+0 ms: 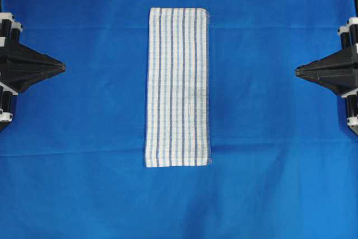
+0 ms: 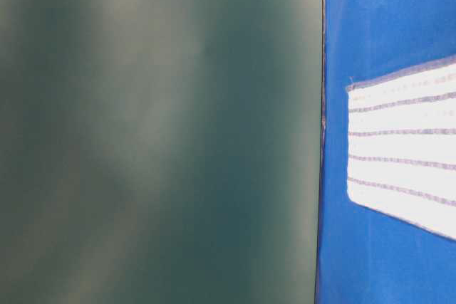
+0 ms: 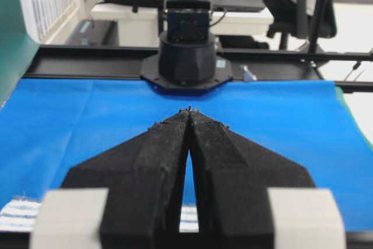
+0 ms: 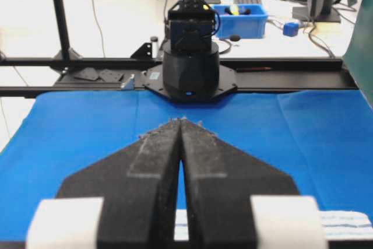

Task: Fold a vertical towel.
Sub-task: 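Move both grippers toward the top corners of the striped towel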

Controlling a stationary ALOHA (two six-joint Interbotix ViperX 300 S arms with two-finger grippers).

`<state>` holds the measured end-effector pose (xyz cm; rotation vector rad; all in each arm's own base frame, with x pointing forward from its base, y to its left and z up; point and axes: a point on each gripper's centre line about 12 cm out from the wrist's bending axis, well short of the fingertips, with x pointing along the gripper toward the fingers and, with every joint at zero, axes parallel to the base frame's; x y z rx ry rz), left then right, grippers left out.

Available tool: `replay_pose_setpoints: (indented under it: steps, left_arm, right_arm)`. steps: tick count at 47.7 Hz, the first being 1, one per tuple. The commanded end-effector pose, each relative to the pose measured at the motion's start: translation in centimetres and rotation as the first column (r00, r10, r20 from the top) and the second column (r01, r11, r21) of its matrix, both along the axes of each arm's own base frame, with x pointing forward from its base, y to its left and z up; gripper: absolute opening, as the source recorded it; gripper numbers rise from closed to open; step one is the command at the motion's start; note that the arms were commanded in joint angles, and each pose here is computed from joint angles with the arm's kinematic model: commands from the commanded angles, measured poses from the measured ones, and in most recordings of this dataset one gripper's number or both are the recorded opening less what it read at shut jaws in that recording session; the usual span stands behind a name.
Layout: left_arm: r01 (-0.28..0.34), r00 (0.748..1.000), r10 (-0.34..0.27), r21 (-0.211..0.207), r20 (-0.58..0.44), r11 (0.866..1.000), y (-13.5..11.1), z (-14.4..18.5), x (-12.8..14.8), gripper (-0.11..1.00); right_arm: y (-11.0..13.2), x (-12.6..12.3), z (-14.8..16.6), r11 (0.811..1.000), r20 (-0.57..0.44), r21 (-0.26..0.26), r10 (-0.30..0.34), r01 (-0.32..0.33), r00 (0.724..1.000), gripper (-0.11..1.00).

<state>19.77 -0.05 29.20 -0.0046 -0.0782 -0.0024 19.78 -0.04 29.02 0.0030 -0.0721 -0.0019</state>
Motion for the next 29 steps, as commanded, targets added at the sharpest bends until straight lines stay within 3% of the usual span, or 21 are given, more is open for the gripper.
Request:
replay_pose_setpoints:
  steps: [1, 9, 14, 22, 29]
  left_arm:
    - [-0.022, 1.0, 0.022, -0.019, -0.008, 1.0, 0.4, 0.6, 0.9, 0.0]
    - [-0.107, 0.992, 0.105, -0.017, -0.074, 0.994, 2.3, -0.4, 2.3, 0.0]
    - [-0.193, 0.971, 0.187, -0.024, -0.147, 0.981, 4.4, -1.9, 3.4, 0.0]
    - [-0.294, 0.926, 0.278, -0.025, -0.255, 0.956, 7.4, -4.3, 5.1, 0.0]
    - [-0.363, 0.879, 0.334, -0.023, -0.34, 0.931, 10.0, -7.1, 6.7, 0.01]
  right_arm:
    - [-0.2, 0.6, 1.0, 1.0, 0.017, 0.005, -0.011, 0.011, 1.0, 0.0]
    - [-2.6, 2.1, 0.5, 0.992, -0.084, 0.038, -0.119, 0.123, 0.989, 0.0]
    - [-4.7, 3.2, -0.4, 0.977, -0.163, 0.052, -0.197, 0.207, 0.967, 0.0]
    - [-8.5, 4.8, -2.8, 0.939, -0.281, 0.051, -0.313, 0.34, 0.907, 0.0]
    - [-11.6, 6.6, -5.3, 0.908, -0.388, 0.04, -0.37, 0.417, 0.844, 0.01]
